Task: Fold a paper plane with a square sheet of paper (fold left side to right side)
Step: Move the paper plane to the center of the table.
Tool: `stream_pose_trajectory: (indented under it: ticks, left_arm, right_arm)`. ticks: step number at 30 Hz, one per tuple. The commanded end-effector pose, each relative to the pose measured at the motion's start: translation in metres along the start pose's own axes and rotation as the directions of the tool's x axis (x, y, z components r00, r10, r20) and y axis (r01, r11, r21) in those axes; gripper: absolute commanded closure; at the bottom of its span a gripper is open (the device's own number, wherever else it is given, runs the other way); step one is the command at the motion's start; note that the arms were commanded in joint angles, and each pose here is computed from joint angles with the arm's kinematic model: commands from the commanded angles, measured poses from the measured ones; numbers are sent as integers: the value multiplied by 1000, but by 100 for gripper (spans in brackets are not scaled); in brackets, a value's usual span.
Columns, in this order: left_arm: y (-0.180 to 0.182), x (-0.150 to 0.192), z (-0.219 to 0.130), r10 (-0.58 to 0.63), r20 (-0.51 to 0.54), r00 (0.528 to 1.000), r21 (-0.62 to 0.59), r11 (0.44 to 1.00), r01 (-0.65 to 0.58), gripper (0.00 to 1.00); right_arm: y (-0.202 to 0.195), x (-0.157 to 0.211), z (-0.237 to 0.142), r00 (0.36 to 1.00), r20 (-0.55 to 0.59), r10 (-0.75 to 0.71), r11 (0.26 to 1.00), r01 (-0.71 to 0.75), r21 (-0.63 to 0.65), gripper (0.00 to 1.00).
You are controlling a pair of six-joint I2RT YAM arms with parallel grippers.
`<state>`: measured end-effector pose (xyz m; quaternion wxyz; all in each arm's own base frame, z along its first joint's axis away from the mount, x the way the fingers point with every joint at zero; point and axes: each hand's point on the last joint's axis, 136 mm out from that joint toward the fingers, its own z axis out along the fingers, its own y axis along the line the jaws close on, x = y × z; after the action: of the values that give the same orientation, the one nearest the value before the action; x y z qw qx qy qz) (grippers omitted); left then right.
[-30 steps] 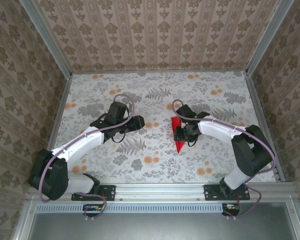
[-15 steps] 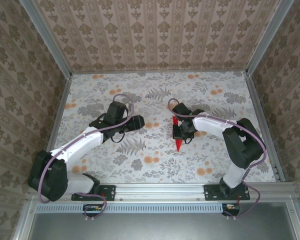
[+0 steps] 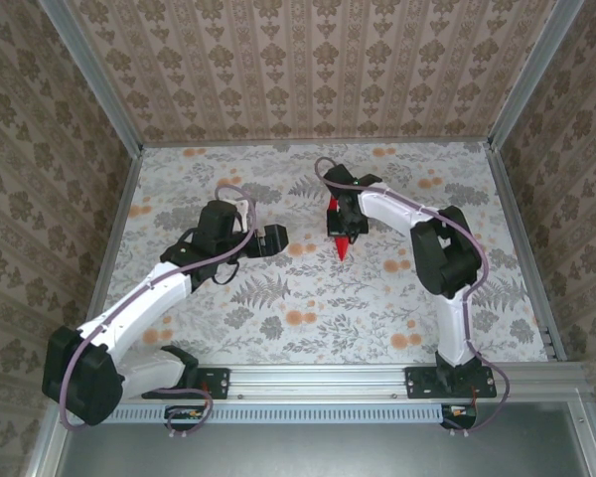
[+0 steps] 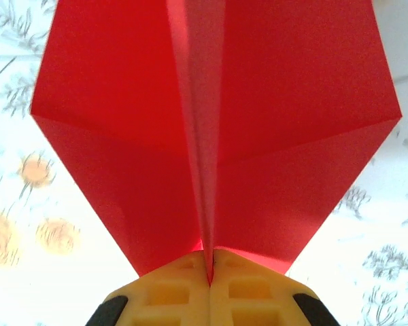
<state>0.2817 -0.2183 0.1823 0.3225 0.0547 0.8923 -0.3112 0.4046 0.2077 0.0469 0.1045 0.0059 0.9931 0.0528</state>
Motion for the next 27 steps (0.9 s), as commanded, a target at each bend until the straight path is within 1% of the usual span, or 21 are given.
stream_pose_trajectory:
  ticks: [1,7,13,16,21,24,27]
  left_arm:
    - [8,6,-3,21,-19,1000,-30,999,-22,0]
    - [11,7,-3,25,-28,999,-41,999,-26,0]
    - [12,7,0,23,-47,999,-38,999,-25,0]
    - [14,9,3,-10,-63,998,-22,1000,9,0]
    - [17,8,7,-71,-66,995,24,997,73,0]
    - [18,8,7,-81,-69,994,34,996,83,0]
    - [26,-1,3,-112,-47,993,37,993,113,0]
  right_arm:
    - [-15,2,6,998,-62,-29,995,34,89,99]
    - [-12,2,21,994,-102,-35,995,44,84,88]
    - [-9,3,20,994,-108,-33,997,41,65,78]
    - [-9,3,15,994,-106,-39,997,46,65,73]
    - [-11,3,6,994,-96,-51,996,58,74,69]
    - [-12,1,-6,996,-75,-54,995,60,80,67]
    - [-13,0,-23,997,-44,-60,995,63,81,63]
